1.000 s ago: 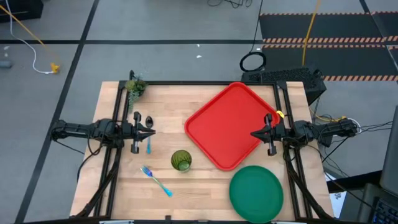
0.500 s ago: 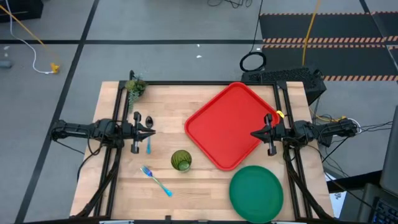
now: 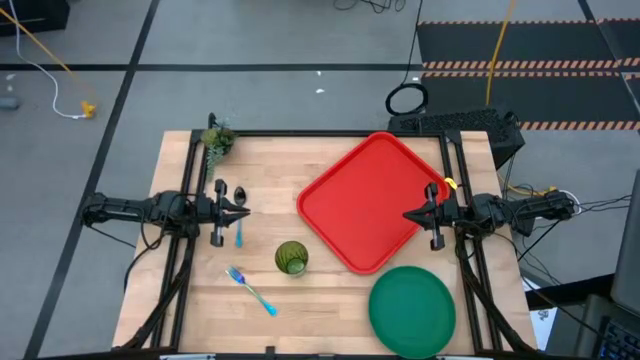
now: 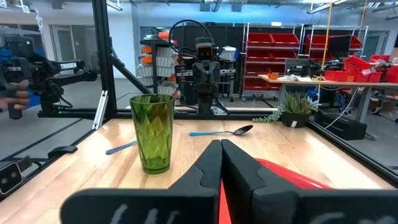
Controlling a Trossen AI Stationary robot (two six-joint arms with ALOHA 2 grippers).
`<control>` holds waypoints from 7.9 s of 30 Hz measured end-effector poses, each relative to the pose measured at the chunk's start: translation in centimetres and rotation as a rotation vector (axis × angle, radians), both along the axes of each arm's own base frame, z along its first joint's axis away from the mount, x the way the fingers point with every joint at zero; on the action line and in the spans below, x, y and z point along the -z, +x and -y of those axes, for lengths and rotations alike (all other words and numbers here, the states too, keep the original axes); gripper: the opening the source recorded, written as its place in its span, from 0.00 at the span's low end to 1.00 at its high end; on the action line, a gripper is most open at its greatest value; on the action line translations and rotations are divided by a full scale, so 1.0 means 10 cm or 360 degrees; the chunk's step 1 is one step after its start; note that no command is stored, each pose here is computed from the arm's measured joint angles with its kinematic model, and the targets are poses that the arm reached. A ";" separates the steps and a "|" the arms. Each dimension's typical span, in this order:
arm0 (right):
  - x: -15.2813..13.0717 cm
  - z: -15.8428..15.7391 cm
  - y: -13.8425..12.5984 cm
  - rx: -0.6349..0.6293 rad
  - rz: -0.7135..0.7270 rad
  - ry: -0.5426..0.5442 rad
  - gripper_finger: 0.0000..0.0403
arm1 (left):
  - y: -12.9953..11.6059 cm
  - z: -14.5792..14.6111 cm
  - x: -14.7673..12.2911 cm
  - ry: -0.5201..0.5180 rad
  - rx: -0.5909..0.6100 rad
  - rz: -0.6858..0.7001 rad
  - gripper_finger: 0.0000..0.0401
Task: Pick and place plate/cup/fork/spoon on tray
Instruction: Put the green cup on top of the red serving tray
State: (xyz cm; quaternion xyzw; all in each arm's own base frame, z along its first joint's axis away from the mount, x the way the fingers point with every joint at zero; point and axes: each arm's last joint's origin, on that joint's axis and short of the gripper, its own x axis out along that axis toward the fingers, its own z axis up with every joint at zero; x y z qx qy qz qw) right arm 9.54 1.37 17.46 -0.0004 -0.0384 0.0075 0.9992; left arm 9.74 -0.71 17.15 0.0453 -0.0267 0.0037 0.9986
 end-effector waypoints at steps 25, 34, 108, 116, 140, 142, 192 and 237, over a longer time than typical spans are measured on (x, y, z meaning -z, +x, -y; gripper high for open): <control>-0.01 0.00 0.00 0.0002 0.0023 0.0011 0.00 | -0.04 0.04 -1.02 -0.0065 0.0159 0.0618 0.02; -0.03 0.00 0.00 0.0002 0.0042 0.0015 0.00 | 0.21 0.08 -1.82 -0.0012 0.0174 0.0406 0.02; -0.83 -1.40 0.38 -0.0110 -0.1605 0.0818 0.00 | 1.80 0.80 -1.86 0.0089 0.0338 -0.0447 0.05; -0.71 -1.63 0.31 -0.0089 -0.1729 0.0978 0.00 | 1.81 0.78 -1.87 0.0103 0.0258 -0.0430 0.05; -0.45 -1.45 0.09 0.0320 -0.2261 0.0581 0.31 | 1.80 0.77 -1.85 0.0069 0.0208 -0.0453 0.05; -0.45 -1.42 0.08 0.0348 -0.2233 0.0517 0.35 | 1.80 0.77 -1.84 0.0073 0.0208 -0.0469 0.05; 0.12 -1.26 0.08 0.0447 -0.2207 0.0685 0.49 | 1.82 1.32 -1.34 0.0246 0.0344 -0.0906 0.17; 0.08 -1.34 0.13 0.0413 -0.2171 0.0914 0.49 | 1.74 1.41 -0.86 0.0604 0.0406 -0.1474 0.06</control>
